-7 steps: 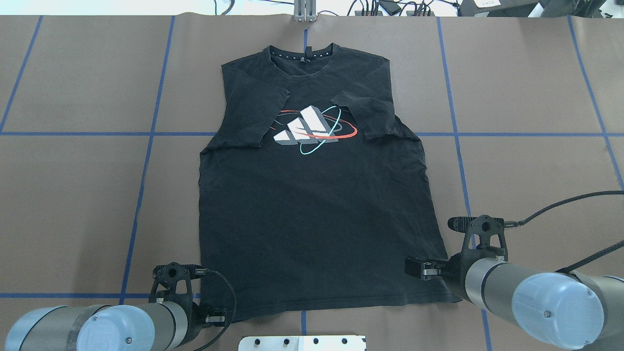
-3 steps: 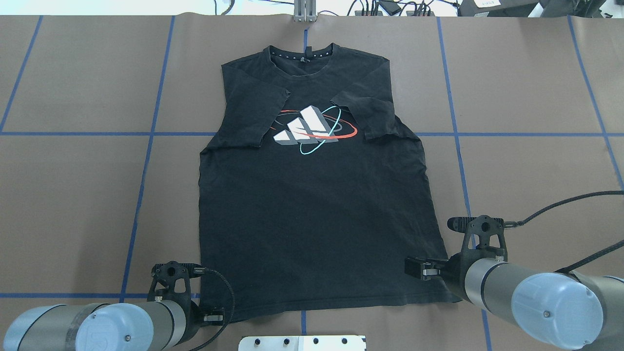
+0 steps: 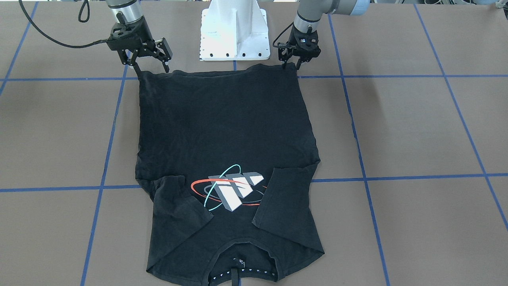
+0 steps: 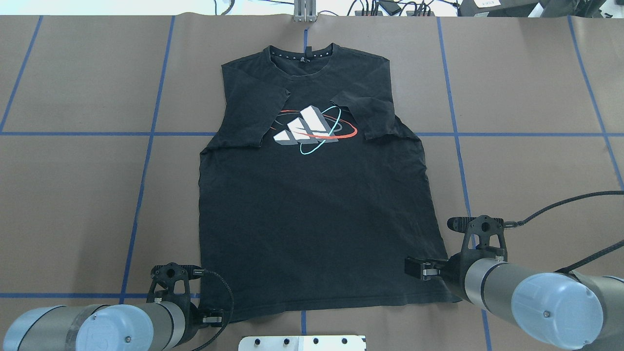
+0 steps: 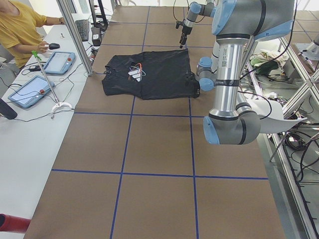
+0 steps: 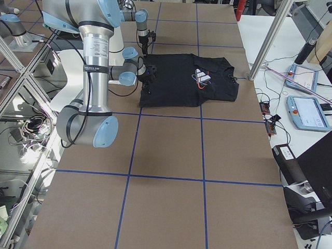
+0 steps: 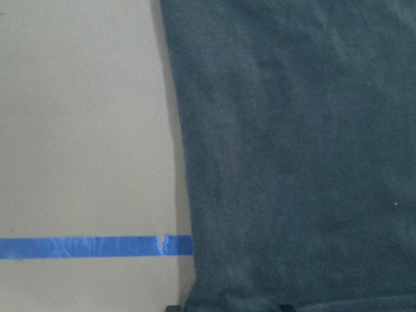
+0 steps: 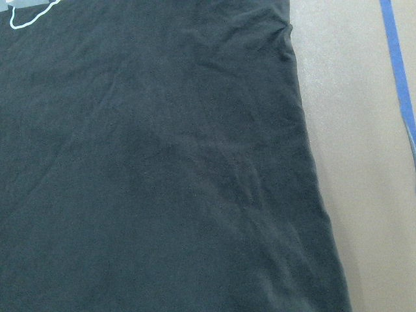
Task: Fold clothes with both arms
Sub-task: 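Lower both grippers and grasp the hem corners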
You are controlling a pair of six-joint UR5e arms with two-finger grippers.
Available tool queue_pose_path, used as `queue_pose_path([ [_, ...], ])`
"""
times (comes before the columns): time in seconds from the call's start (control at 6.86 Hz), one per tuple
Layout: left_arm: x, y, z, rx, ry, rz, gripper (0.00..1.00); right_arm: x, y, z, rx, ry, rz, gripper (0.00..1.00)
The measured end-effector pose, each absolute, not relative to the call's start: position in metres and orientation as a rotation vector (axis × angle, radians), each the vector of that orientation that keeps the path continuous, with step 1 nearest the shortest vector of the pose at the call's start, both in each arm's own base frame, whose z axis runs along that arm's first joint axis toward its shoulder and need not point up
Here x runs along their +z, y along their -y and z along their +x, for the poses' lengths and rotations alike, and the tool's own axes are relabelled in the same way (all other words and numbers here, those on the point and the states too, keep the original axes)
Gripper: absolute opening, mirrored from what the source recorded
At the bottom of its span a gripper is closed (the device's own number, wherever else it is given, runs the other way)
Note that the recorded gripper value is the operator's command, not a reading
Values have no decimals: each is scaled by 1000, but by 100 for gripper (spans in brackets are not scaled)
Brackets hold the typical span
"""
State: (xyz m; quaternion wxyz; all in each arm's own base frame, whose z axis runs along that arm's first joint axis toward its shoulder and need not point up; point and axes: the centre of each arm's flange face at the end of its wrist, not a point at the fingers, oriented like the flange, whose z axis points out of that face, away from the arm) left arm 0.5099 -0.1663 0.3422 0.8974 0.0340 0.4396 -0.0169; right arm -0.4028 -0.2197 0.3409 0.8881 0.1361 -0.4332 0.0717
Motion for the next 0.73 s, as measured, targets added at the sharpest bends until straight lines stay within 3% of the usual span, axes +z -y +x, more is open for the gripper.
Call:
queue_pose_path([
  [0.29, 342, 165, 510, -35, -911, 69, 18, 341, 220, -403, 149, 899, 283, 100],
  [0.44, 342, 165, 510, -35, -911, 68, 0, 342, 220, -403, 149, 898, 283, 100],
  [0.73, 338, 165, 508, -39, -919, 68, 0, 344, 220, -403, 147, 894, 283, 100],
])
